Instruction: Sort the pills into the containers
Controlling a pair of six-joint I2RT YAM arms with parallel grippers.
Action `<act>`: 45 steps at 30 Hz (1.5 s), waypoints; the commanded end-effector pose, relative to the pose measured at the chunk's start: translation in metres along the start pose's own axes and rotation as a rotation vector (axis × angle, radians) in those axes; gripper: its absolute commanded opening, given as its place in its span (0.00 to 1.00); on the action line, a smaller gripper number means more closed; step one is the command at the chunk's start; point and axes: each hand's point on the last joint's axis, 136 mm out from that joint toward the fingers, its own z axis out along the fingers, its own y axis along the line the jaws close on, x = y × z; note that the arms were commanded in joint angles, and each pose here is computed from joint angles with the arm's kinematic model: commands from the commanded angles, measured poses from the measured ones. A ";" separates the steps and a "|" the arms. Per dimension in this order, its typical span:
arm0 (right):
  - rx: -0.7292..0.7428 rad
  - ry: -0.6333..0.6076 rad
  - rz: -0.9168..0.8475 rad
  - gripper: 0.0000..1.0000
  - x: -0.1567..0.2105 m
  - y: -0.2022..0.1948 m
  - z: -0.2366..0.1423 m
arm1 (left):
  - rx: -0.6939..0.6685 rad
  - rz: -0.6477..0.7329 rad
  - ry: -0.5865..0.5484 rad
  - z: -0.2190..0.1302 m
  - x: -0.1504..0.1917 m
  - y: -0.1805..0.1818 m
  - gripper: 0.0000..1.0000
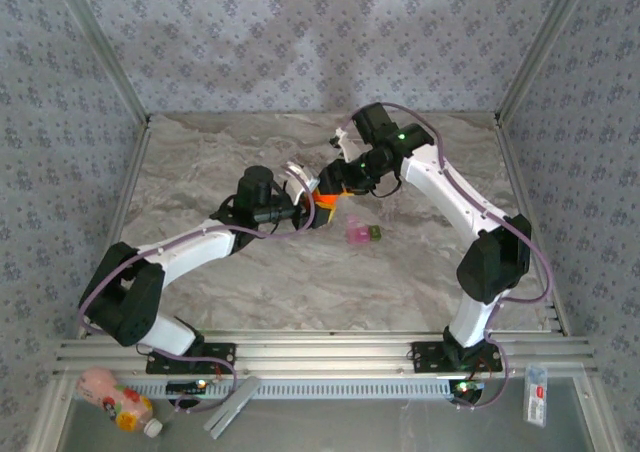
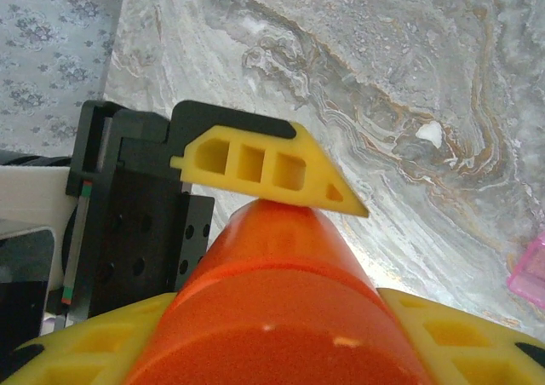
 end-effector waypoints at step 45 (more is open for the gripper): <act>-0.088 -0.655 0.491 0.85 -0.076 -0.022 -0.128 | -0.180 0.001 -0.056 -0.026 -0.051 0.014 0.00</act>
